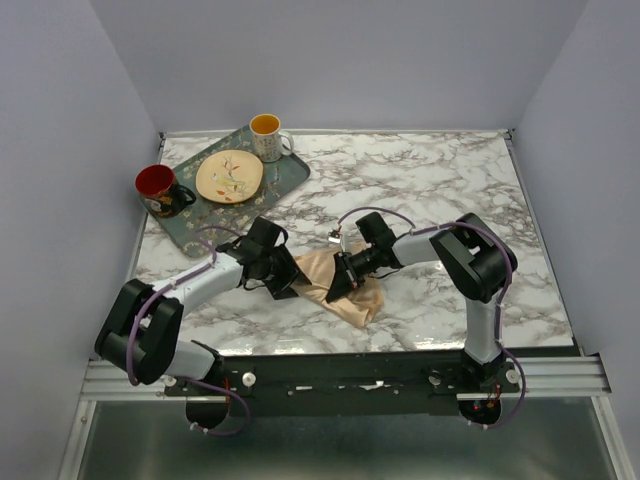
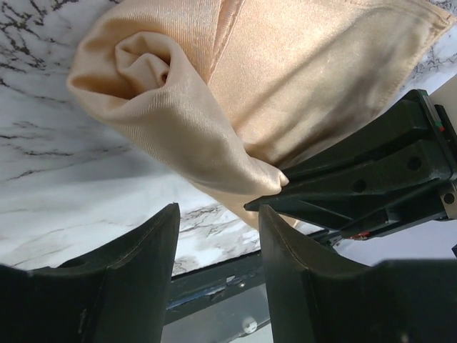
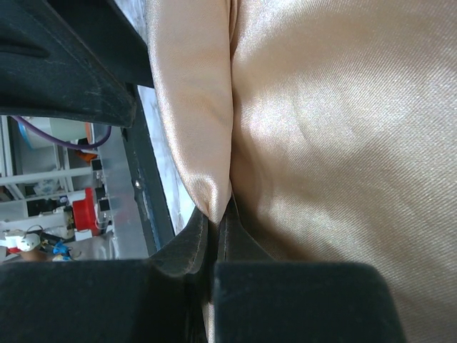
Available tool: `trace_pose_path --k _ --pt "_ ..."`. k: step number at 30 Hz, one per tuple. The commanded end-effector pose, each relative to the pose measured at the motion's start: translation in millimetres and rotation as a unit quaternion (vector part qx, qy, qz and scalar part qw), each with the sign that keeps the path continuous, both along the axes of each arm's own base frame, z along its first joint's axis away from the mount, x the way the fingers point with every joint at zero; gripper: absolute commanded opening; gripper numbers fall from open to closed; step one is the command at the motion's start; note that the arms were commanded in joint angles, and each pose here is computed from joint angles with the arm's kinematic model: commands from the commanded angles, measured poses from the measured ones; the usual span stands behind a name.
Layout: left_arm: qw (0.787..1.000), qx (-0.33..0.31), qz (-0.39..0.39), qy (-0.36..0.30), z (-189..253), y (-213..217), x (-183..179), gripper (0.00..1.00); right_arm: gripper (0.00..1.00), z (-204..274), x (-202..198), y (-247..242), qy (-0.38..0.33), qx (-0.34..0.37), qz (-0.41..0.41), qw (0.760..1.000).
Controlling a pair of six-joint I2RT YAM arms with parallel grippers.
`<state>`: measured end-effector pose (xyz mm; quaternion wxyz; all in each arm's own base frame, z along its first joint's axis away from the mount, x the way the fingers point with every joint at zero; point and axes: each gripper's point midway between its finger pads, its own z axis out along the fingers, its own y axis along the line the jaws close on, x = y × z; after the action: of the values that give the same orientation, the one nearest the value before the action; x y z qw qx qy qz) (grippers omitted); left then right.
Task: Fold the napkin, place the utensils inside, and roll it up
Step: Roll the napkin with the utensil
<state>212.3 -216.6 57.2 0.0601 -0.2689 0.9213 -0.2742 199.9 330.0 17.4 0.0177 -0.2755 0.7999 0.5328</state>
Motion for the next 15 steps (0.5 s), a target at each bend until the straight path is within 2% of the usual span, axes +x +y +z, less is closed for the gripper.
trace_pose_path --k 1,15 --pt "1.0 -0.021 -0.001 -0.014 -3.0 -10.7 10.3 0.58 0.0 -25.0 4.0 -7.2 0.002 -0.04 -0.015 0.999" --pt "1.0 0.002 -0.01 0.023 -29.7 -12.5 5.8 0.6 0.0 -23.9 2.1 -4.8 0.017 -0.032 -0.01 0.999"
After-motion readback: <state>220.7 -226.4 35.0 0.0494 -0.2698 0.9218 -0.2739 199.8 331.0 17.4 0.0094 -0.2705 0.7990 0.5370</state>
